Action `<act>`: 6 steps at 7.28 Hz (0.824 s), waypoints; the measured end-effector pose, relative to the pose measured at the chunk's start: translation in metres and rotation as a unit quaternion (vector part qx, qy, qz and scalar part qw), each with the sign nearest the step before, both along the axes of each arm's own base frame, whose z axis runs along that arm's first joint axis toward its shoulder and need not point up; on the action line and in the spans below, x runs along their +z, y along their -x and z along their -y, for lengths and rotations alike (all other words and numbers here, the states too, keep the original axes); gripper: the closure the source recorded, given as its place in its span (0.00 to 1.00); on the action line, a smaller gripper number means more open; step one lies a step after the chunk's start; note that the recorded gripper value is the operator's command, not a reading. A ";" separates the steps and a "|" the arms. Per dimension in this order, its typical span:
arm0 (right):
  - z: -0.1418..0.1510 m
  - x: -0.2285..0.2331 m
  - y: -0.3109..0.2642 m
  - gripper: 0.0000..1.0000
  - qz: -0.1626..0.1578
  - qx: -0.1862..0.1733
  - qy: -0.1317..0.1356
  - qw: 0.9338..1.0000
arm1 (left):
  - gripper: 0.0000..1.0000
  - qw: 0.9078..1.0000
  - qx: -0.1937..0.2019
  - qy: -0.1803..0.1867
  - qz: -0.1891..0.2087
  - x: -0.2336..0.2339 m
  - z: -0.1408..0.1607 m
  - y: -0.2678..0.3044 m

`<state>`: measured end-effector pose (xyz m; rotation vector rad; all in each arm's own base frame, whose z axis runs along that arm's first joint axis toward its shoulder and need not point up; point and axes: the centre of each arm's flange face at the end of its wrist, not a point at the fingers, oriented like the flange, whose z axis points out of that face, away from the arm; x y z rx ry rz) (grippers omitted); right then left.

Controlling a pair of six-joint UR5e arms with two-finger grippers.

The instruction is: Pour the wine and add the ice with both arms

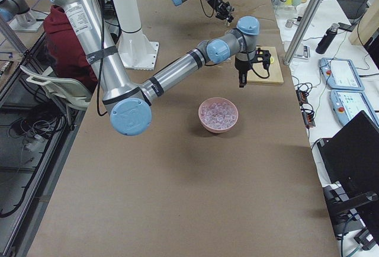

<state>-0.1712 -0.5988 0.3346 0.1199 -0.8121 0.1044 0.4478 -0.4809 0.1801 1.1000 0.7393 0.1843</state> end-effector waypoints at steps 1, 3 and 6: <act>0.002 -0.007 0.004 0.96 -0.001 0.003 -0.003 1.000 | 1.00 1.000 0.002 -0.003 0.009 -0.001 0.001 -0.003; 0.007 -0.024 0.012 0.96 0.006 0.015 0.002 1.000 | 1.00 1.000 0.005 -0.006 0.028 -0.006 0.006 -0.012; 0.008 -0.049 0.026 0.96 0.021 0.032 0.013 0.999 | 1.00 0.997 0.010 -0.018 0.072 -0.023 0.012 -0.020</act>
